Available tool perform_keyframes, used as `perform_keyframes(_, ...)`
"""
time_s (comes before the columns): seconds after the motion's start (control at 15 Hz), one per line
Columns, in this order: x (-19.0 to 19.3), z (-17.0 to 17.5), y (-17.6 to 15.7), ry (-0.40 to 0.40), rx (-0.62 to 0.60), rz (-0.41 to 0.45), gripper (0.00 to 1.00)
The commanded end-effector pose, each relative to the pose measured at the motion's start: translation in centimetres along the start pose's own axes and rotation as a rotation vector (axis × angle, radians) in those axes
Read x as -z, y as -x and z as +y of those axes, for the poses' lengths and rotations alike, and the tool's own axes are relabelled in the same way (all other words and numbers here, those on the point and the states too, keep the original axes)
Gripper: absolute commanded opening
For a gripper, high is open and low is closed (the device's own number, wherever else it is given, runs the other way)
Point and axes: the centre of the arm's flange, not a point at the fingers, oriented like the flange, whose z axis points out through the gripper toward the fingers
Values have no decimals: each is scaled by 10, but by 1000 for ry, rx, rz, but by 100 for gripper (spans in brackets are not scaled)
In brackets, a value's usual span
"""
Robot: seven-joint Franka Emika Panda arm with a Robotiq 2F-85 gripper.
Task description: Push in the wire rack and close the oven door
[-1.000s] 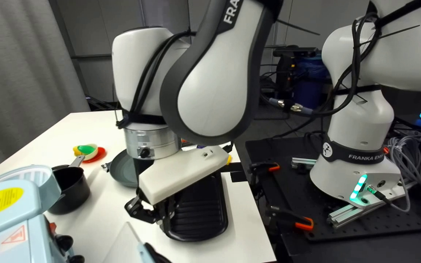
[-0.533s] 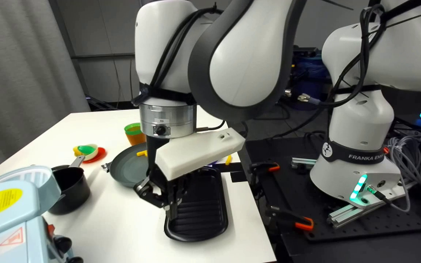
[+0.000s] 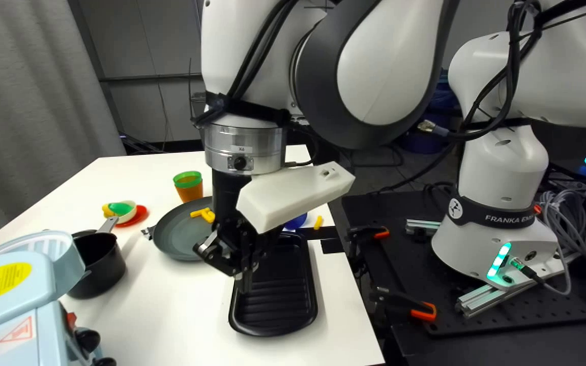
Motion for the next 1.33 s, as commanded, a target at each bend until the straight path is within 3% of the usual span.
perform_keyframes(0.0,36,7,6,49,89,53,0)
perform_keyframes(0.53,79,8,6,187,326,114,0)
perform_keyframes(1.27,126,3,0,247,639,107,0)
